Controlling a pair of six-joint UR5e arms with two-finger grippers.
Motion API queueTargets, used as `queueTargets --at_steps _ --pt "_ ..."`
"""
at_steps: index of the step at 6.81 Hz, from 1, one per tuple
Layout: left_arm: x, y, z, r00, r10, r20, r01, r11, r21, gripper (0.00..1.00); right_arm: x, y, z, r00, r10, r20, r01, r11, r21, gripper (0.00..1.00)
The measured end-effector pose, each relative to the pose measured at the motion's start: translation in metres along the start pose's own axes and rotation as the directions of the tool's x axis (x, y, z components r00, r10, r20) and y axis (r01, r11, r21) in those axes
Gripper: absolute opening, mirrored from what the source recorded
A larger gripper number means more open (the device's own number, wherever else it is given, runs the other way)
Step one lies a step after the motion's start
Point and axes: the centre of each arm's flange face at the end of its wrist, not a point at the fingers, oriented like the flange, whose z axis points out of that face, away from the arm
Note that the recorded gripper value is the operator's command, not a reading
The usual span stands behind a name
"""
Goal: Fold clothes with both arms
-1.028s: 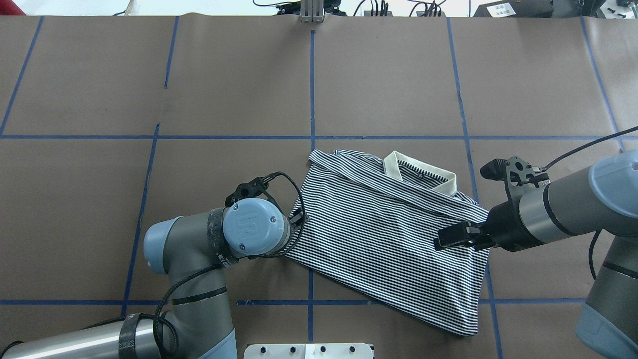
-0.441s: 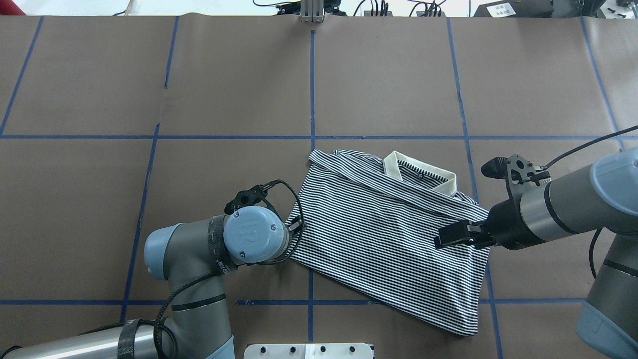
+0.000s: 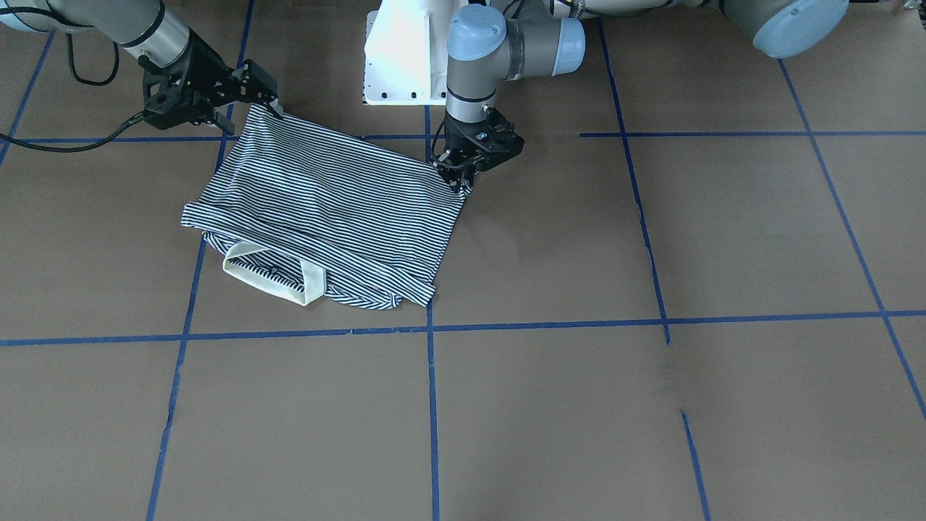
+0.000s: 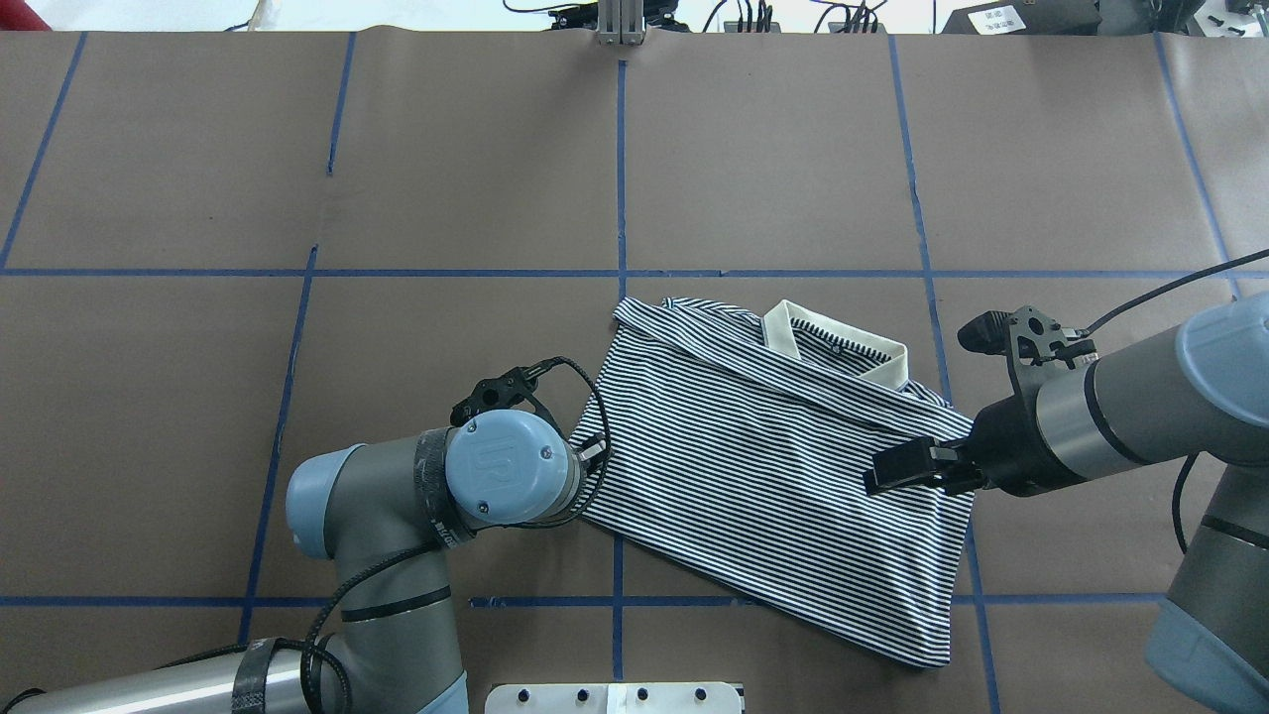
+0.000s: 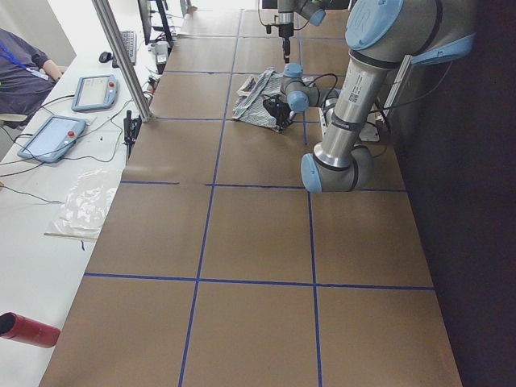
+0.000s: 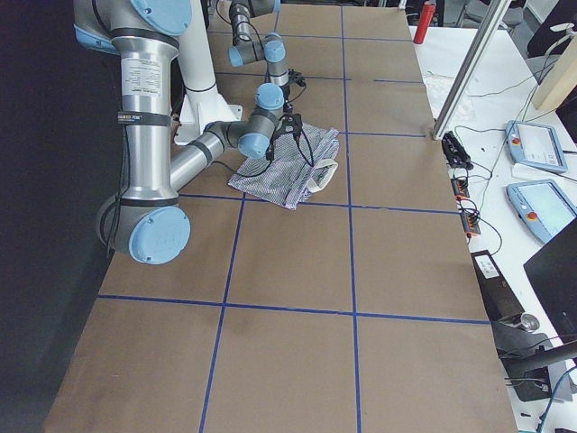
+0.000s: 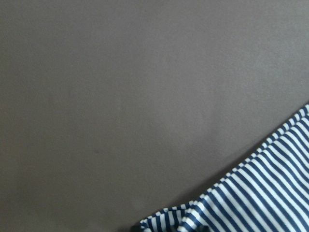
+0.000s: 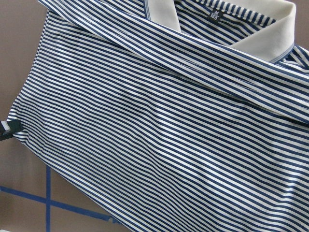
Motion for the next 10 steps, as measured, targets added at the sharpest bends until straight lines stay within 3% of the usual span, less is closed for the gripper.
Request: queueTargets --at_steps 2,4,7,10 --pt "0.000 -0.001 -0.002 1.000 0.007 -0.002 -0.007 1.000 -0.002 0.00 0.000 0.000 0.000 1.000 0.000 0.001 0.000 1.000 0.000 1.00" --pt "0.005 -0.029 -0.006 1.000 -0.015 -0.007 0.016 0.999 0.031 0.00 0.000 0.000 0.000 1.000 0.001 0.000 -0.001 1.000 -0.001 1.00" --pt "0.012 -0.112 -0.009 1.000 -0.011 0.012 0.010 0.991 0.135 0.00 0.001 -0.001 0.000 1.000 0.004 -0.001 -0.004 1.000 0.004 1.00" --pt "0.025 -0.213 0.003 0.998 0.056 0.028 -0.062 0.960 0.274 0.00 0.000 -0.003 0.002 1.000 0.008 -0.005 -0.008 1.000 0.011 1.00"
